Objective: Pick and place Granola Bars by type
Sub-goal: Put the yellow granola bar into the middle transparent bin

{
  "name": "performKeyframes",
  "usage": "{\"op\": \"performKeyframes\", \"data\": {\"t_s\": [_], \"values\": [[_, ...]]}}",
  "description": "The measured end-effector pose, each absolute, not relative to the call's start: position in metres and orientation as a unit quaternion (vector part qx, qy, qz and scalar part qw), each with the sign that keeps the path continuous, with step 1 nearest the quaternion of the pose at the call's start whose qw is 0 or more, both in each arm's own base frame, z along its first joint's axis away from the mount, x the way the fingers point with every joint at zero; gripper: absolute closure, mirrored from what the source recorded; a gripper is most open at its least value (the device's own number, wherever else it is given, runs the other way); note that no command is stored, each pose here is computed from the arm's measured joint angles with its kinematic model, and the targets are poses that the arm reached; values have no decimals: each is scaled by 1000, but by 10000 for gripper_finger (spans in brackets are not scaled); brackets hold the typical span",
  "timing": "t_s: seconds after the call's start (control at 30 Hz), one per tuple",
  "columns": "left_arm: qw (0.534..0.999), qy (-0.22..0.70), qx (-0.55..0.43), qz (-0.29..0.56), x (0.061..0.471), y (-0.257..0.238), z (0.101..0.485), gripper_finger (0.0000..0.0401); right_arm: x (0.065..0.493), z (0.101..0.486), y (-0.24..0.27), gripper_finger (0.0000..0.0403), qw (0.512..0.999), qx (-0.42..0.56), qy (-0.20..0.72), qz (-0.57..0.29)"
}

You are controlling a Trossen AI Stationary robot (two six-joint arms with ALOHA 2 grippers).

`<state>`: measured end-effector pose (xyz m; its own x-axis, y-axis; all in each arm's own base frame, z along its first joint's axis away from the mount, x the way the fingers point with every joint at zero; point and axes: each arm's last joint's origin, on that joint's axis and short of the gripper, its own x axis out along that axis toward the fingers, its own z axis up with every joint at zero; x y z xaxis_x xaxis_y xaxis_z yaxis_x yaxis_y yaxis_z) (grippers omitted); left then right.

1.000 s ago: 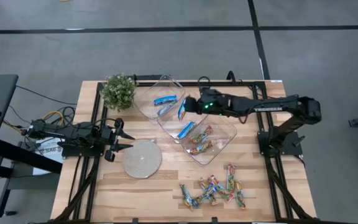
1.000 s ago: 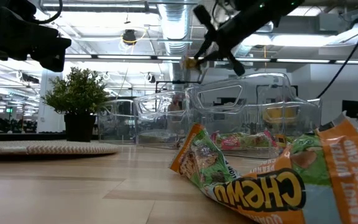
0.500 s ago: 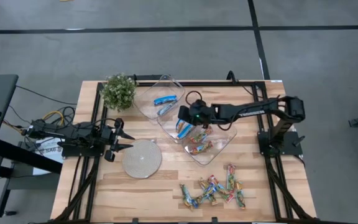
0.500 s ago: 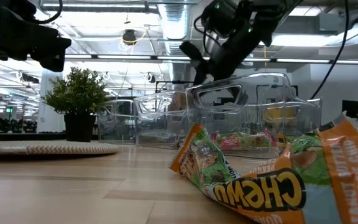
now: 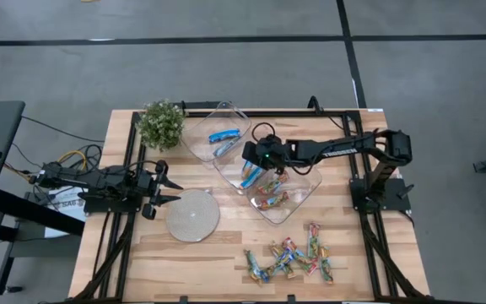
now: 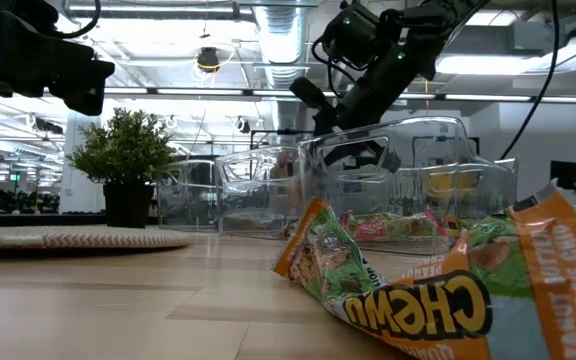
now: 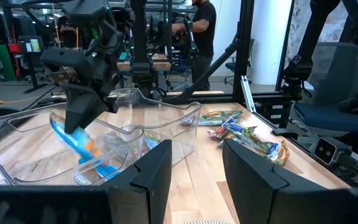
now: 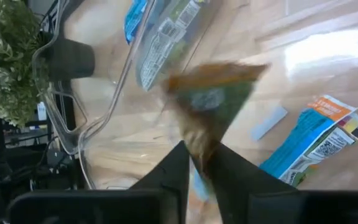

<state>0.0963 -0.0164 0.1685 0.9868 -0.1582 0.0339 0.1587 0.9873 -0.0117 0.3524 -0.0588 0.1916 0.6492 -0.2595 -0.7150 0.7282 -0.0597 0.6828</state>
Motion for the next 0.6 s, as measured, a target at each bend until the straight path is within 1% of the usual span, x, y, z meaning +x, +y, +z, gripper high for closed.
{"op": "performKeyframes", "data": {"t_s": [0.13, 0.23, 0.43, 0.6], "values": [[997, -16, -7, -79, 96, -16, 168, 263, 352, 192, -58, 312, 659, 625, 189, -373], [997, -17, -7, -80, 96, -16, 169, 263, 352, 192, -58, 298, 660, 625, 189, -373], [997, -16, -7, -80, 96, -16, 168, 263, 353, 195, -54, 290, 668, 622, 188, -362], [997, -17, -7, -79, 96, -16, 169, 263, 353, 206, -41, 290, 687, 621, 191, -325]]}}
